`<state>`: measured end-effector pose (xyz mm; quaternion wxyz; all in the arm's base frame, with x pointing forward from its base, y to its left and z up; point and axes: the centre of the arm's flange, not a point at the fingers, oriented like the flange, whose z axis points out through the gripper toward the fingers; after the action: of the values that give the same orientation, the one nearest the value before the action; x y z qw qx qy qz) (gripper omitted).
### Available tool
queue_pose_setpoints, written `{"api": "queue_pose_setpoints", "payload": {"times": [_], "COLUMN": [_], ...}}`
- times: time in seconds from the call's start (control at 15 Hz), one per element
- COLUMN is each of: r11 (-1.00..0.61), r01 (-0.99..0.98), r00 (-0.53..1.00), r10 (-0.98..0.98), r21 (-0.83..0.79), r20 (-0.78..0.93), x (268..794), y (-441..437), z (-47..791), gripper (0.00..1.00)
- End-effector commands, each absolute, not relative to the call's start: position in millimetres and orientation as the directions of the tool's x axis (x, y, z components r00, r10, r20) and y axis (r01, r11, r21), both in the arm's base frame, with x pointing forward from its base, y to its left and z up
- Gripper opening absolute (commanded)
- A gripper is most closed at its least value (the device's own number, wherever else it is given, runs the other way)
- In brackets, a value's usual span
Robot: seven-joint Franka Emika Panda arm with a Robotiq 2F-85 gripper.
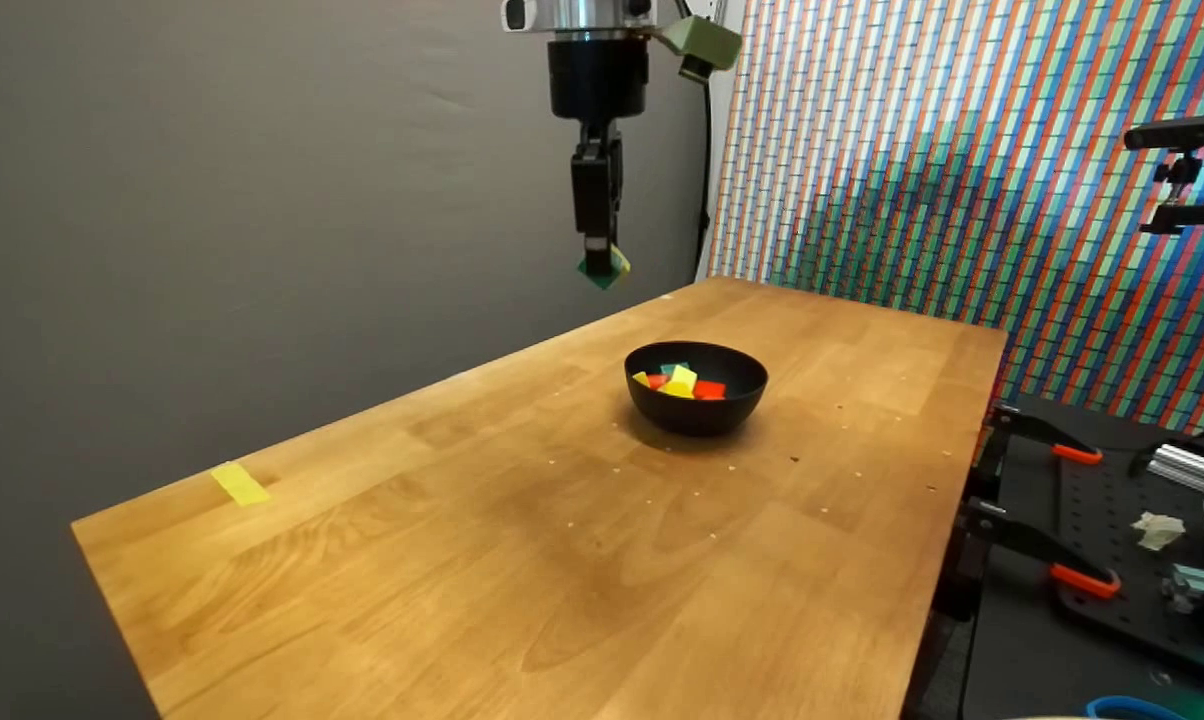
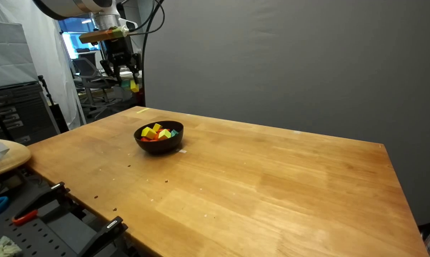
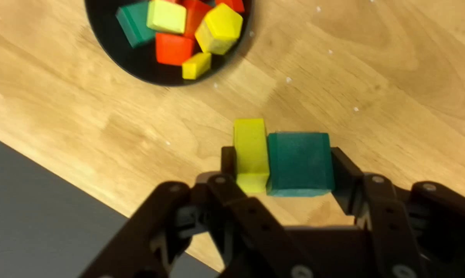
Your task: Remove the objects from the bowl and place them on the table one by one
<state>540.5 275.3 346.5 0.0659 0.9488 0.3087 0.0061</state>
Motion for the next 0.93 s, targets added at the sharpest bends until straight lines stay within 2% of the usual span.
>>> {"api": "queue_pose_setpoints", "payload": {"times": [0.0, 0.47, 0.53, 0.6, 0.73, 0.87], "r11": [-0.754, -0.770, -0.774, -0.775, -0.784, -0.801], "r01": [0.654, 0.638, 0.633, 0.632, 0.621, 0.598], "r00": [0.756, 0.763, 0.766, 0.764, 0.767, 0.779], "r10": [0.653, 0.632, 0.626, 0.623, 0.599, 0.567], "r21": [0.066, 0.002, -0.002, 0.004, 0.026, 0.044], "r20": [-0.036, -0.136, -0.147, -0.169, -0.231, -0.270], "x": [585.4, 619.4, 621.6, 621.7, 618.4, 614.5], "y": [325.3, 352.8, 352.9, 351.9, 343.8, 330.0], "z": [302.1, 199.2, 192.4, 190.4, 203.4, 228.4], "gripper": [0.34, 0.34, 0.71, 0.85, 0.99, 1.00]}}
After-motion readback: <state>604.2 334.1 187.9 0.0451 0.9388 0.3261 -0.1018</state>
